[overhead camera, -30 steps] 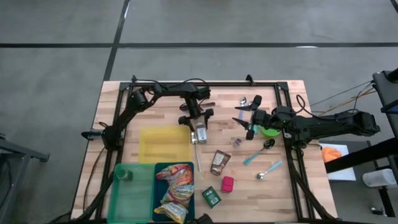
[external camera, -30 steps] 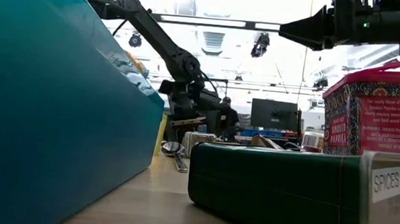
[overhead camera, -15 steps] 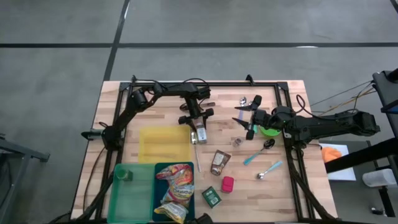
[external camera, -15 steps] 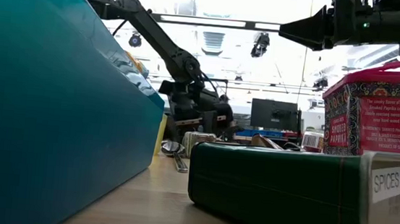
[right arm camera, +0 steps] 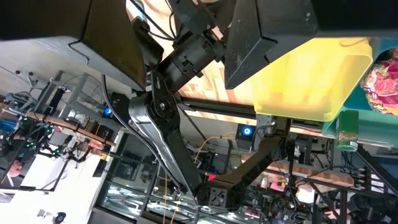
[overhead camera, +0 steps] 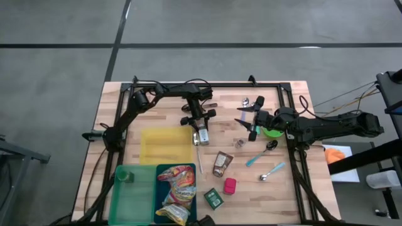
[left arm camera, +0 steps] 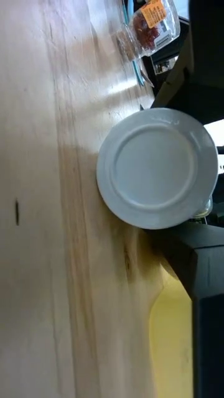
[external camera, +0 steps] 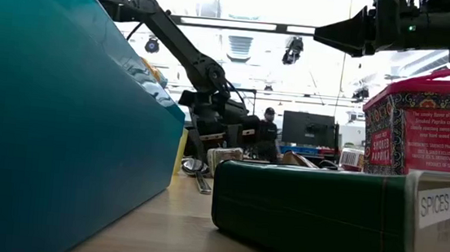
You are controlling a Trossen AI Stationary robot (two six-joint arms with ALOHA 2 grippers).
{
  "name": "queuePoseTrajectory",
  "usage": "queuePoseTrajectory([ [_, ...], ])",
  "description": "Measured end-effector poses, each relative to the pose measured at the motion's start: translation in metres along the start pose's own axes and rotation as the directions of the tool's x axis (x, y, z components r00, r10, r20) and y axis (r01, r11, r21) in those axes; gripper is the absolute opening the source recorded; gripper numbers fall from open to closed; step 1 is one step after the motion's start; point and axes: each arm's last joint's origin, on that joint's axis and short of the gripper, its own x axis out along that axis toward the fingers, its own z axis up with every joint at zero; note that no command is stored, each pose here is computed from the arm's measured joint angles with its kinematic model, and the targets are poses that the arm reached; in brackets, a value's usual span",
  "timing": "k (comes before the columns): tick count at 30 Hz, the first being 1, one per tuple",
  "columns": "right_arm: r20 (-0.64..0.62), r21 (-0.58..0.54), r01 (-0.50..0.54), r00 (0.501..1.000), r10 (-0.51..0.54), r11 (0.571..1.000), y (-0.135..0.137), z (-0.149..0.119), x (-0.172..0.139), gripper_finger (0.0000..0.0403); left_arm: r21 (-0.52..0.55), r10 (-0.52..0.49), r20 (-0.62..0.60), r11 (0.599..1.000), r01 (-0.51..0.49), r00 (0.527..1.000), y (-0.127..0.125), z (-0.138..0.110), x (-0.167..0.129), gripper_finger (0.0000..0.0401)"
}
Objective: Pick & Place Food Item
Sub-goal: Put the white spice bottle into the green bin
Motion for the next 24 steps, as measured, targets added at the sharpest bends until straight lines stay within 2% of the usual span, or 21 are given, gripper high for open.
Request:
queuePoseTrajectory([
  [15,0.0,0.0,0.0,1.0,0.0,1.0,0.0,0.0,0.0,0.0215,0.047,-0.005,0.023,0.999,0.004,1.0,-0.002,-0.004,-0.005,0.0195],
  [24,0.0,0.0,0.0,1.0,0.0,1.0,0.0,0.0,0.0,0.0215,0.129,-0.013,0.158,0.992,-0.008,0.987,-0.01,-0.024,-0.025,0.0195],
])
